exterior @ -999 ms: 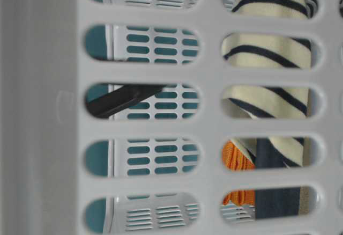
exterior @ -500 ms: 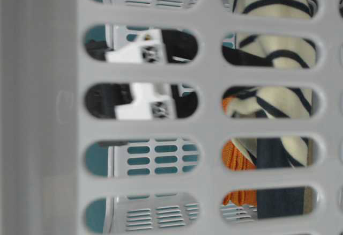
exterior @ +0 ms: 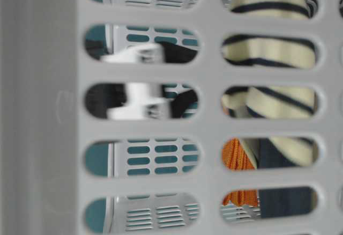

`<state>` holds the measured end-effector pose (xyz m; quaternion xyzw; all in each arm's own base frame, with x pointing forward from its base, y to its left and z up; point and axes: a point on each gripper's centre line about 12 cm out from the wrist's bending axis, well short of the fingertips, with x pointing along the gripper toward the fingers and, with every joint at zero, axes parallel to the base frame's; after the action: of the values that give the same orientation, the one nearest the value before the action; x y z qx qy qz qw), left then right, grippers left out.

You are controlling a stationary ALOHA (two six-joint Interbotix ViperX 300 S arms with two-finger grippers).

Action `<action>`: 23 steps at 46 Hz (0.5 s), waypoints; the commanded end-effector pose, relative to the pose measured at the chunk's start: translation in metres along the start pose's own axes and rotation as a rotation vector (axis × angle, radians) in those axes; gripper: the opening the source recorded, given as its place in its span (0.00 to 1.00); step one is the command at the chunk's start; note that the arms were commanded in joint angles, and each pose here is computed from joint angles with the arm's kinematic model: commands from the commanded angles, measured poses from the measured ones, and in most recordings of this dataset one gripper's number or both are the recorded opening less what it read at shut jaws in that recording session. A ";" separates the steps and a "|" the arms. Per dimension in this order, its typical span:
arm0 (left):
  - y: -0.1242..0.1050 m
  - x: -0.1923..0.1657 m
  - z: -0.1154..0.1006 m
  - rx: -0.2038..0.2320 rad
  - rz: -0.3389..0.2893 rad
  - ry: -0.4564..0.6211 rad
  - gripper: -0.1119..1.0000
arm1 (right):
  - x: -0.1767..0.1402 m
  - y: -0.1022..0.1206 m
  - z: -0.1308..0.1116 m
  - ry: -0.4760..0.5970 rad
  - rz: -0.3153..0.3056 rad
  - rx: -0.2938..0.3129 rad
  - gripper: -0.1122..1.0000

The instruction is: Pick up the slipper from the shopping basket with the left arm.

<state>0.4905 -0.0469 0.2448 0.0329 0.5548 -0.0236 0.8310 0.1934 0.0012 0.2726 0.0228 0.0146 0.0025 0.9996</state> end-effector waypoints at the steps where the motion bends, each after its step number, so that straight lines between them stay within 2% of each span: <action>1: -0.003 -0.050 0.022 0.029 -0.002 -0.109 0.14 | 0.001 0.000 0.002 -0.006 0.000 0.005 0.10; 14: 0.000 -0.129 0.042 0.049 0.004 -0.045 0.14 | -0.001 0.000 0.005 -0.021 0.002 0.003 0.10; 23: 0.001 -0.157 0.054 0.069 0.006 -0.029 0.14 | -0.004 0.000 0.006 -0.021 0.001 0.005 0.10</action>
<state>0.4856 -0.0518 0.3825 0.0614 0.5594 -0.0417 0.8256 0.1895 0.0012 0.2761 0.0229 0.0062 0.0027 0.9997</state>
